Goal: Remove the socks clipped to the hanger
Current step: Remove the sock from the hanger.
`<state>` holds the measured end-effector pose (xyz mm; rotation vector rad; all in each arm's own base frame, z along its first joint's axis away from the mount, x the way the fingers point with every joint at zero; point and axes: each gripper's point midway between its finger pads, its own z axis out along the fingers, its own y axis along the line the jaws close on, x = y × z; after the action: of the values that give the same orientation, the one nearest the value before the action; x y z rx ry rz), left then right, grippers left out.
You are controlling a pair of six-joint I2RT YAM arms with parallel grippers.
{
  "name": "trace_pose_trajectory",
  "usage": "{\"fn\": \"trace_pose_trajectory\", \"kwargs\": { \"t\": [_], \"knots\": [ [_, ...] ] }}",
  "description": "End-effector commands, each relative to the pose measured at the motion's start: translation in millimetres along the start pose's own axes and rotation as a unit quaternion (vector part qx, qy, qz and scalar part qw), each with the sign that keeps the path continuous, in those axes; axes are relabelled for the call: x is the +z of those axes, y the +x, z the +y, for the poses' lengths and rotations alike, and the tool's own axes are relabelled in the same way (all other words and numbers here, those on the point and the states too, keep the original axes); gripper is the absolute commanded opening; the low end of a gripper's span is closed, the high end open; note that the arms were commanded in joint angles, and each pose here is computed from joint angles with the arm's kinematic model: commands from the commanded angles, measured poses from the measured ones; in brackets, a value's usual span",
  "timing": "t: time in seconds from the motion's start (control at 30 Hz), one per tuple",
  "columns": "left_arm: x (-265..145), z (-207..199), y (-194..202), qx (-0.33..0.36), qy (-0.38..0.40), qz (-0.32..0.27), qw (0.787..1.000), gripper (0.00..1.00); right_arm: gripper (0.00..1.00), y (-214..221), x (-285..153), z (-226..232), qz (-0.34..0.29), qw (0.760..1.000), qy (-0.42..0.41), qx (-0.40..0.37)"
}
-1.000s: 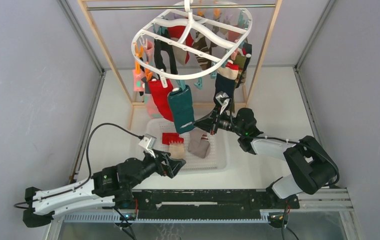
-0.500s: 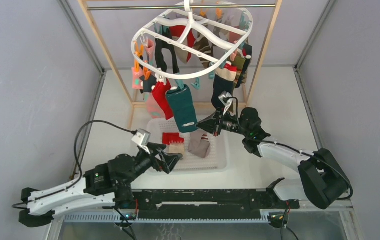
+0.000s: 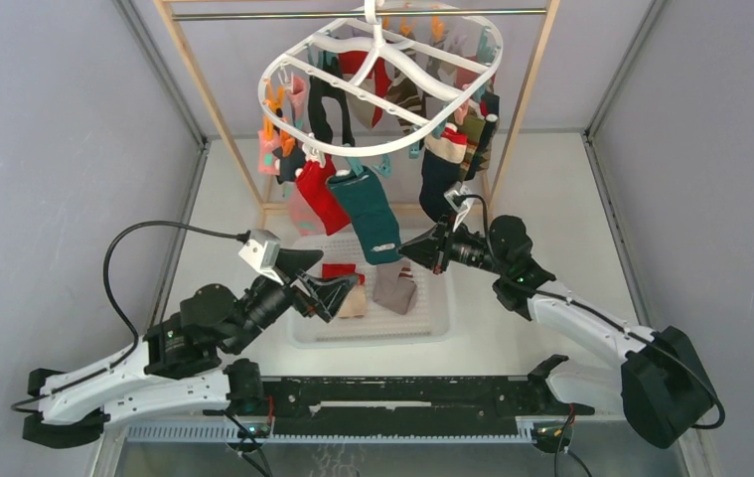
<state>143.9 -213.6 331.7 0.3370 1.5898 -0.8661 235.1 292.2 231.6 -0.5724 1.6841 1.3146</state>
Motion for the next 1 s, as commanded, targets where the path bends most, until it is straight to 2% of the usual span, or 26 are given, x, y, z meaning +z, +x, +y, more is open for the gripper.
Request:
{"fn": "trace_pose_trajectory", "kwargs": {
  "t": [0.0,0.53,0.97],
  "knots": [
    [6,-12,-50,0.008,0.011,-0.056,0.998,1.00,0.00,-27,-7,16,-0.029,0.999,-0.010,-0.035],
    [22,-8,-126,0.049,-0.025,-0.127,0.990,1.00,0.00,-26,-11,17,-0.025,0.999,-0.007,-0.033],
    [27,2,-138,0.065,-0.031,-0.135,0.988,1.00,0.00,-44,-25,42,-0.046,0.997,-0.035,-0.052]
  ]
}}
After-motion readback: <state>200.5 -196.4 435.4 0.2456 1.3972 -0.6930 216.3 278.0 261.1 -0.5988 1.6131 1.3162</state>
